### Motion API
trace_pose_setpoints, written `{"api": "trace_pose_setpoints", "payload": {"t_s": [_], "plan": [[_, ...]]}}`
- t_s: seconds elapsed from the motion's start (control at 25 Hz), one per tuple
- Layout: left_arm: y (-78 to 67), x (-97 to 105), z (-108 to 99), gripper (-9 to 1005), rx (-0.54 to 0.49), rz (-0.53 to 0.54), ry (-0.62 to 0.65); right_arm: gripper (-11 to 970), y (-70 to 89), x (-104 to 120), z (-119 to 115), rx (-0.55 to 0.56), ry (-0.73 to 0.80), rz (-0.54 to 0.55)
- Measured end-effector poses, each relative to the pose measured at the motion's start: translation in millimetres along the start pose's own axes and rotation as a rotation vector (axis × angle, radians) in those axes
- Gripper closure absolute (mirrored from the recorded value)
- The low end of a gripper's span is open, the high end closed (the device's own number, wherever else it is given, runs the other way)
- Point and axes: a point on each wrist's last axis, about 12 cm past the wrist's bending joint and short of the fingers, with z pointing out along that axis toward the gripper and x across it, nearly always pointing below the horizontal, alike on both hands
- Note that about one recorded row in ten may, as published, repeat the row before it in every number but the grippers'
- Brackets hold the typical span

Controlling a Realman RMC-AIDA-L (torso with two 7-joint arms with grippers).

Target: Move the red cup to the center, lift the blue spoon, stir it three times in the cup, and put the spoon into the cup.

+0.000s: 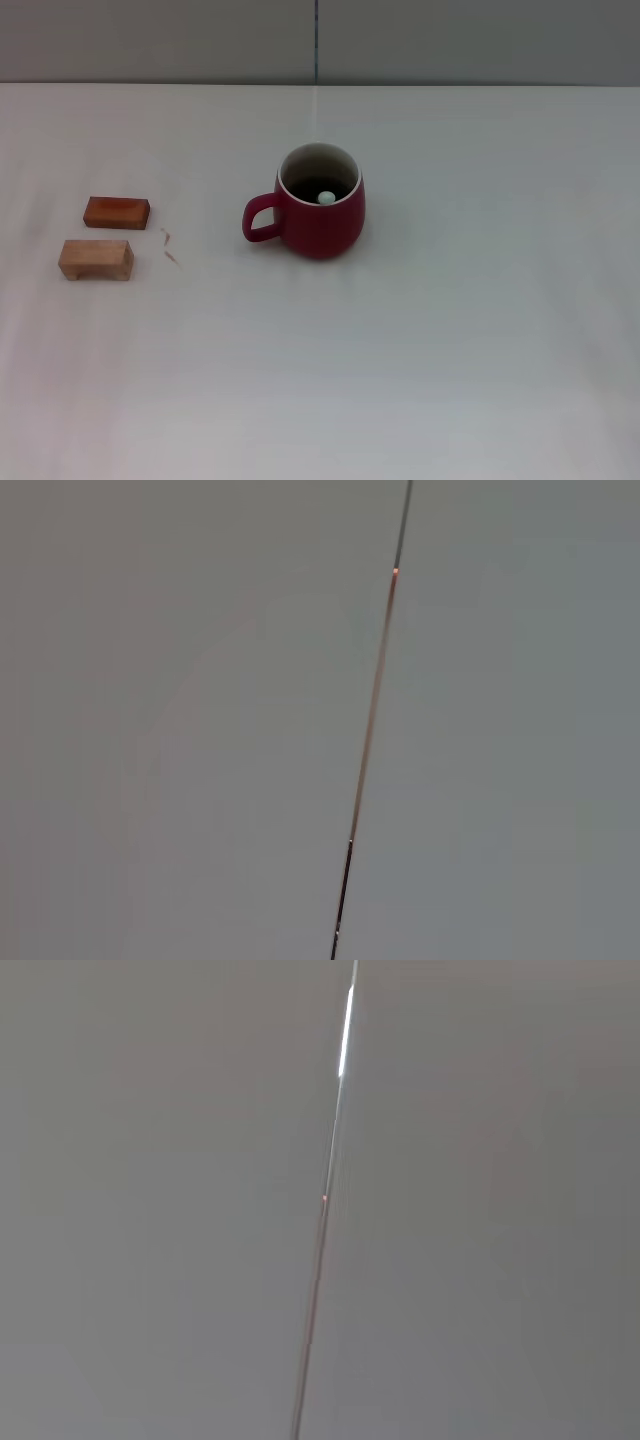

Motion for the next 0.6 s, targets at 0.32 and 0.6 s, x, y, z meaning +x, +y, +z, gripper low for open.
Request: {"api": "trace_pose_setpoints", "payload": {"t_s": [0.32, 0.6], "plan": [[0.7, -2.7, -3.1, 149, -0.008, -0.007, -0.035, 161, 3.6, -1.2, 6.2, 0.004, -0.011, -0.013], [2.6, -4.1, -3.2, 150, -0.019, -0.009, -0.044, 162, 4.4, -1.6, 6.9, 0.004, -0.014, -0.011]]}}
